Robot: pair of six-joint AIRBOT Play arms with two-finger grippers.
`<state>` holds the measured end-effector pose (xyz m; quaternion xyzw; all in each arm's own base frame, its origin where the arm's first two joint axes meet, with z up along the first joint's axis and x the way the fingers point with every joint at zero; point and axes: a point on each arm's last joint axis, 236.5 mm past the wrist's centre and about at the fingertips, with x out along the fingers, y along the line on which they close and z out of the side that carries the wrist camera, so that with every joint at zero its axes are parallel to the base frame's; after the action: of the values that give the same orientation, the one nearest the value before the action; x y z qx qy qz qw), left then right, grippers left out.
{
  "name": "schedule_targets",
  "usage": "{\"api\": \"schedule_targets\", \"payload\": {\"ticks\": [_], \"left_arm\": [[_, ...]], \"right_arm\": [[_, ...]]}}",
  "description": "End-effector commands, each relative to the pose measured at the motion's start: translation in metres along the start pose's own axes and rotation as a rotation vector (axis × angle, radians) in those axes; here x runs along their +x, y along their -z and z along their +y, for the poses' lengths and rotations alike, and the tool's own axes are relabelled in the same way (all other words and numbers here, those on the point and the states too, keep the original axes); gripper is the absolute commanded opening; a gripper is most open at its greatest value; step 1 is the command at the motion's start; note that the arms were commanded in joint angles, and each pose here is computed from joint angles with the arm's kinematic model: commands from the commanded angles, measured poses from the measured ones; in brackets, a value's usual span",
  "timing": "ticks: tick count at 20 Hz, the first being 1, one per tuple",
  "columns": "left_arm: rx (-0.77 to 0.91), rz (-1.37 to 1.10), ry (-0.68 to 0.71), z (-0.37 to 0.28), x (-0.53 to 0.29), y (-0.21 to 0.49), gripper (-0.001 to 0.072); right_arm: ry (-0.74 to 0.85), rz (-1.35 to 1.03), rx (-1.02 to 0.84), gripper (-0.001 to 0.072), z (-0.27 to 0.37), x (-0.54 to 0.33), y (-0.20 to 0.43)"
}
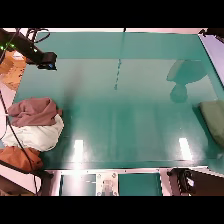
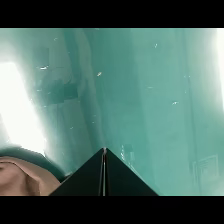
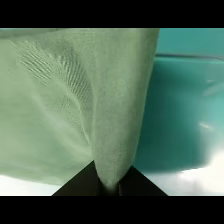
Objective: Fold the shirts.
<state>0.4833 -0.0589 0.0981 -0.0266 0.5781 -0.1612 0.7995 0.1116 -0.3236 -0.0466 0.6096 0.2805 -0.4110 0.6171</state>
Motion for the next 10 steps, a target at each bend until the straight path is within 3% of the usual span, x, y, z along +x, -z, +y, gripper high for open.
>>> {"api": "schedule_targets", "payload": {"ticks": [1,4,5,6,7,9,10], "left_arm": [[0.001,0.0,0.001,0.0,0.0,0.0,0.0022],[0.001,0.001,0.001,0.0,0.0,0.0,0.0022],[0.001,0.0,0.001,0.0,0.0,0.0,0.0022],[0.001,0.0,0.001,0.0,0.0,0.0,0.0022],[0.001,0.0,0.001,0.0,0.0,0.0,0.0023],[0.001,0.001,0.0,0.0,0.0,0.0,0.0022],[0.002,0.0,0.0,0.0,0.0,0.0,0.0023]], "right_arm": [[0.059,0.004,0.081,0.002,-0.049,0.004,0.017],[0.065,0.021,0.08,0.0021,-0.055,0.012,0.027],[0.064,0.024,0.076,0.0054,-0.054,0.01,0.027],[0.065,0.035,0.068,0.0285,-0.052,0.008,0.027],[0.074,0.052,0.051,0.042,-0.051,0.003,0.027],[0.144,0.089,0.059,0.0347,-0.055,-0.02,0.022],[0.22,0.112,0.094,0.0347,-0.063,-0.037,0.021]]}}
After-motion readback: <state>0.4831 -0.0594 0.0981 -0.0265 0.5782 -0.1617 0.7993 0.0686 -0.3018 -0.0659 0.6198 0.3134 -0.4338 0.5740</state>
